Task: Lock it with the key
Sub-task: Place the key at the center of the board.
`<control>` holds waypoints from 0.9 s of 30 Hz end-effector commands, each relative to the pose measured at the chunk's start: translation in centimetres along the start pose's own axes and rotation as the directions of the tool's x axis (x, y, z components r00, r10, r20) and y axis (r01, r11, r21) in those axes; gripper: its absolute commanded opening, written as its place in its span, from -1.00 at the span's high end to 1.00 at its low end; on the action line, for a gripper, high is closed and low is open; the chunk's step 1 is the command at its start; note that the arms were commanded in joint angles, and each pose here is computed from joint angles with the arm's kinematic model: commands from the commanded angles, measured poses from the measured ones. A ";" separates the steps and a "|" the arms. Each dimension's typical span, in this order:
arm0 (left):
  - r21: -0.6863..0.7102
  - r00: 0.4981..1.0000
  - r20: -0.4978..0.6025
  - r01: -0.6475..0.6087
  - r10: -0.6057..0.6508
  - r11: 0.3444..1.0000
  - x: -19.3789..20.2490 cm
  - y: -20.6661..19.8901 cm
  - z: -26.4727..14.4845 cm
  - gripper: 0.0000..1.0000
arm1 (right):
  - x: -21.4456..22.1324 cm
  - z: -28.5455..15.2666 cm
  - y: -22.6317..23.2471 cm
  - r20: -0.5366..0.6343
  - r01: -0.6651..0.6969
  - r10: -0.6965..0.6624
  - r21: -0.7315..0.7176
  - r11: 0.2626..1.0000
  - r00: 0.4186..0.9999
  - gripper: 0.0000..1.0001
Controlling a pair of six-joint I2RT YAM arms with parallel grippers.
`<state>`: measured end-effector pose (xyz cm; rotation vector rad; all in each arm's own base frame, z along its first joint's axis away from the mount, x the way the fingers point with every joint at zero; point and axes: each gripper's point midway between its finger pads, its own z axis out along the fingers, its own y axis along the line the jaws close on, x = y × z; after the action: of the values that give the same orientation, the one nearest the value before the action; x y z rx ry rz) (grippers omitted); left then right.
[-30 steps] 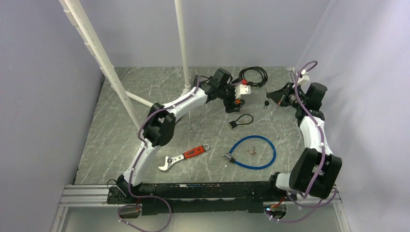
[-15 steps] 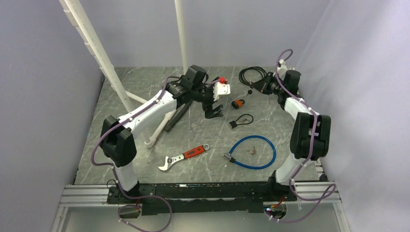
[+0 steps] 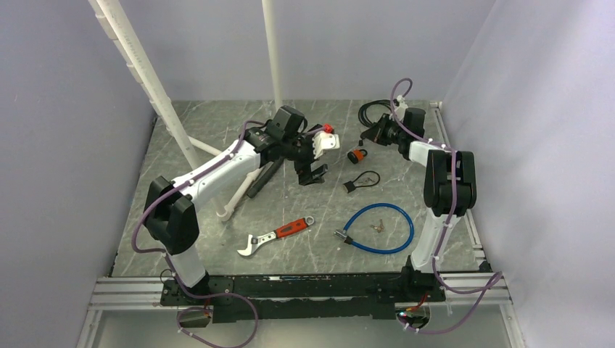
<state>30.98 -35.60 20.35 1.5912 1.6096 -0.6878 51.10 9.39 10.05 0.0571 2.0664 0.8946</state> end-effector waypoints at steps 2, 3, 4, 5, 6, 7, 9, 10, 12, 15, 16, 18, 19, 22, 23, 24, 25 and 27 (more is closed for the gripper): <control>-0.036 1.000 0.029 -0.009 0.010 0.999 -1.1 0.5 -1.7 -0.99 | -0.9 0.2 -0.7 0.027 0.065 -0.066 0.037 0.997 0.997 1.00; -0.036 1.000 0.028 -0.007 0.008 0.999 -1.0 0.6 -1.7 -0.99 | -0.6 0.2 -0.9 0.018 0.066 -0.067 0.046 0.997 0.998 1.00; -0.034 1.000 0.028 -0.008 0.009 0.999 -1.0 0.6 -1.7 -0.99 | -0.3 0.1 -1.2 0.010 0.061 -0.062 0.056 0.997 0.998 1.00; -0.033 1.000 0.027 -0.009 0.010 0.999 -1.0 0.7 -1.7 -0.99 | -0.1 0.0 -1.5 0.005 0.059 -0.059 0.066 0.996 0.998 1.00; -0.032 1.000 0.026 -0.008 0.009 0.999 -0.8 0.8 -1.7 -0.99 | 0.0 -0.2 -1.7 0.002 0.057 -0.058 0.077 0.995 0.998 1.00; -0.030 1.000 0.024 -0.007 0.007 1.000 -0.7 0.8 -1.6 -0.99 | 0.2 -0.4 -1.9 0.000 0.057 -0.057 0.085 0.995 0.998 1.00; -0.026 1.000 0.022 -0.006 0.007 1.000 -0.7 1.0 -1.6 -0.99 | 0.6 -0.8 -2.4 -0.007 0.059 -0.059 0.107 0.992 0.998 1.00; -0.023 1.000 0.021 -0.005 0.005 1.000 -0.6 1.0 -1.5 -0.99 | 0.7 -1.1 -2.8 -0.009 0.060 -0.060 0.119 0.991 0.998 1.00; -0.017 1.000 0.021 -0.005 0.005 1.000 -0.6 1.1 -1.4 -0.99 | 0.7 -1.5 -3.4 -0.010 0.059 -0.059 0.133 0.989 0.998 1.00; -0.010 1.000 0.022 -0.005 0.006 1.000 -0.5 1.2 -1.3 -0.99 | 1.3 -1.8 -3.7 -0.035 0.056 -0.052 0.122 0.991 0.998 1.00; -0.006 1.000 0.020 -0.005 0.005 1.000 -0.4 1.1 -1.2 -0.99 | 1.5 -1.8 -3.5 -0.042 0.055 -0.051 0.110 0.992 0.998 1.00; -0.002 1.000 0.017 -0.003 0.003 1.000 -0.3 1.2 -1.0 -0.99 | 1.8 -1.6 -2.8 -0.051 0.045 -0.041 0.082 0.996 0.998 1.00; 0.001 1.000 0.015 -0.001 0.001 1.000 -0.2 1.1 -0.9 -0.99 | 2.0 -1.5 -2.5 -0.057 0.040 -0.036 0.073 0.997 0.998 1.00; 0.004 1.000 0.009 0.001 -0.001 1.000 0.0 1.2 -0.7 -0.99 | 2.8 -1.1 -2.1 -0.078 0.033 -0.029 0.055 0.998 0.997 1.00; 0.005 1.000 0.005 0.003 -0.003 1.000 0.2 1.2 -0.6 -0.99 | 3.1 -0.9 -2.1 -0.087 0.029 -0.025 0.052 0.998 0.996 1.00; 0.004 1.000 0.003 0.004 -0.004 1.000 0.2 1.2 -0.6 -0.99 | 3.3 -0.8 -2.1 -0.097 0.027 -0.022 0.050 0.998 0.995 1.00; 0.004 1.000 -0.002 0.006 -0.006 1.000 0.4 1.2 -0.6 -0.99 | 3.6 -0.6 -2.3 -0.107 0.020 -0.014 0.049 0.999 0.994 1.00; 0.000 1.000 -0.010 0.015 -0.015 1.000 0.6 1.2 -0.5 -0.99 | 3.6 -0.3 -2.4 -0.116 0.010 -0.004 0.044 0.999 0.993 1.00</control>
<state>31.89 -34.40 19.45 1.5811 1.6567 -0.6793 48.92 7.93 6.12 0.0619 2.1939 0.8231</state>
